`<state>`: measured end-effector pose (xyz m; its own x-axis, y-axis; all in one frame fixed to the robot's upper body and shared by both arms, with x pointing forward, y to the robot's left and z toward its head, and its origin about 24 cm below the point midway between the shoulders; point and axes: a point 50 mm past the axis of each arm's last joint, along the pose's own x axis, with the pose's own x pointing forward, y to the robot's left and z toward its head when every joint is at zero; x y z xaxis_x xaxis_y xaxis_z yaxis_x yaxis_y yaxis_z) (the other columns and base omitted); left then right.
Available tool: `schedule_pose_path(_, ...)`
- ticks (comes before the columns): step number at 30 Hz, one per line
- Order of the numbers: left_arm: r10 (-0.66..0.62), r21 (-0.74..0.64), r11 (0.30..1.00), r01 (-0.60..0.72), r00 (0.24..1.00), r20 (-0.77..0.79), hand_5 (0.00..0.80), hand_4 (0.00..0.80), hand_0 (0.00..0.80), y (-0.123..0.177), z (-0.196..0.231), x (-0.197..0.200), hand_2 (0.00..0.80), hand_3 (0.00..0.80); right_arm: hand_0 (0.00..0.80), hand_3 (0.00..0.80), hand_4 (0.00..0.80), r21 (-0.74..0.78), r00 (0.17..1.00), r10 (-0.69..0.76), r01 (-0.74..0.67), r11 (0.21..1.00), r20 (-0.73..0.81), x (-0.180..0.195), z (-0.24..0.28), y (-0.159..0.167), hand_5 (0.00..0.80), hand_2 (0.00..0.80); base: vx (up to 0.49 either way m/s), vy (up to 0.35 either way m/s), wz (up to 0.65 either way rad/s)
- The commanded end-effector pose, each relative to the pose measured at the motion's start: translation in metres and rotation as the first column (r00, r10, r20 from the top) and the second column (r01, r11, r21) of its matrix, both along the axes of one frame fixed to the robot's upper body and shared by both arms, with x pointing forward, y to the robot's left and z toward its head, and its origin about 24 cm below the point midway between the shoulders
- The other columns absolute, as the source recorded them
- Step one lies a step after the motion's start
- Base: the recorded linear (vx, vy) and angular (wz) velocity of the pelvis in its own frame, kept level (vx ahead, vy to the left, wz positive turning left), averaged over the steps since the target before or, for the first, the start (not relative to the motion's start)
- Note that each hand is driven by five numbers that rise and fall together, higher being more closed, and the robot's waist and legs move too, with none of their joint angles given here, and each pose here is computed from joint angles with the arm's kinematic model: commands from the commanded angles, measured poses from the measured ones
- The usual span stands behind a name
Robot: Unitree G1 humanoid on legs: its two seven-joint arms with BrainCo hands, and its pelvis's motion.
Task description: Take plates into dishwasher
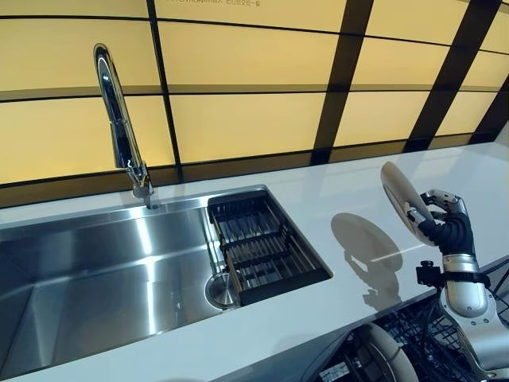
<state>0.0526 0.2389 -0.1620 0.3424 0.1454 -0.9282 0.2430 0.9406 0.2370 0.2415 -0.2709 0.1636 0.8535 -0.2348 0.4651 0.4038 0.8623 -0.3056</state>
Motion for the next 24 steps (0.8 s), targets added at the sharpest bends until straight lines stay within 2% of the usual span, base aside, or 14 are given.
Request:
schedule_pose_path(1, -0.078, -0.014, 0.997, 0.079, 0.994, 0.077, 0.000, 0.000, 0.000, -0.010, 0.002, 0.019, 0.000, 0.000, 0.800, 0.800, 0.800, 0.135, 0.940, 0.066, -0.117, 0.984, 0.334, -0.001, 0.057, 0.008, 0.800, 0.800, 0.000, 0.000, 0.00)
schedule_pose_path(4, -0.070, -0.017, 0.997, 0.071, 0.994, 0.079, 0.000, 0.000, 0.000, -0.010, 0.002, 0.018, 0.000, 0.000, 0.800, 0.800, 0.800, 0.276, 0.925, 0.114, -0.223, 0.935, 0.361, -0.001, 0.052, 0.008, 0.800, 0.800, 0.000, 0.000, 0.00)
schedule_pose_path(6, -0.071, -0.018, 0.997, 0.073, 0.994, 0.079, 0.000, 0.000, 0.000, -0.011, 0.002, 0.017, 0.000, 0.000, 0.800, 0.800, 0.800, 0.318, 0.924, 0.110, -0.236, 0.918, 0.367, -0.002, 0.048, 0.007, 0.800, 0.800, 0.000, 0.000, 0.00)
schedule_pose_path(12, -0.074, -0.004, 0.997, 0.074, 0.996, 0.058, 0.000, 0.000, 0.000, -0.006, 0.002, 0.012, 0.000, 0.000, 0.800, 0.800, 0.800, 0.289, 0.937, 0.045, -0.152, 0.945, 0.347, -0.005, 0.048, -0.004, 0.800, 0.800, 0.000, -0.013, -0.05)
schedule_pose_path(17, -0.053, 0.025, 0.998, 0.051, 0.998, 0.046, 0.000, 0.000, 0.000, 0.006, 0.004, 0.010, 0.000, 0.000, 0.800, 0.800, 0.800, 0.289, 0.950, 0.042, -0.136, 0.948, 0.308, -0.009, 0.046, -0.020, 0.800, 0.800, -0.121, -0.080, -0.42)
schedule_pose_path(24, -0.058, 0.058, 0.997, 0.055, 0.996, 0.063, 0.000, 0.000, 0.000, 0.017, 0.009, 0.017, 0.000, 0.000, 0.800, 0.800, 0.800, 0.307, 0.957, 0.043, -0.135, 0.942, 0.287, -0.010, 0.037, -0.022, 0.800, 0.800, -0.189, -0.162, -0.34)
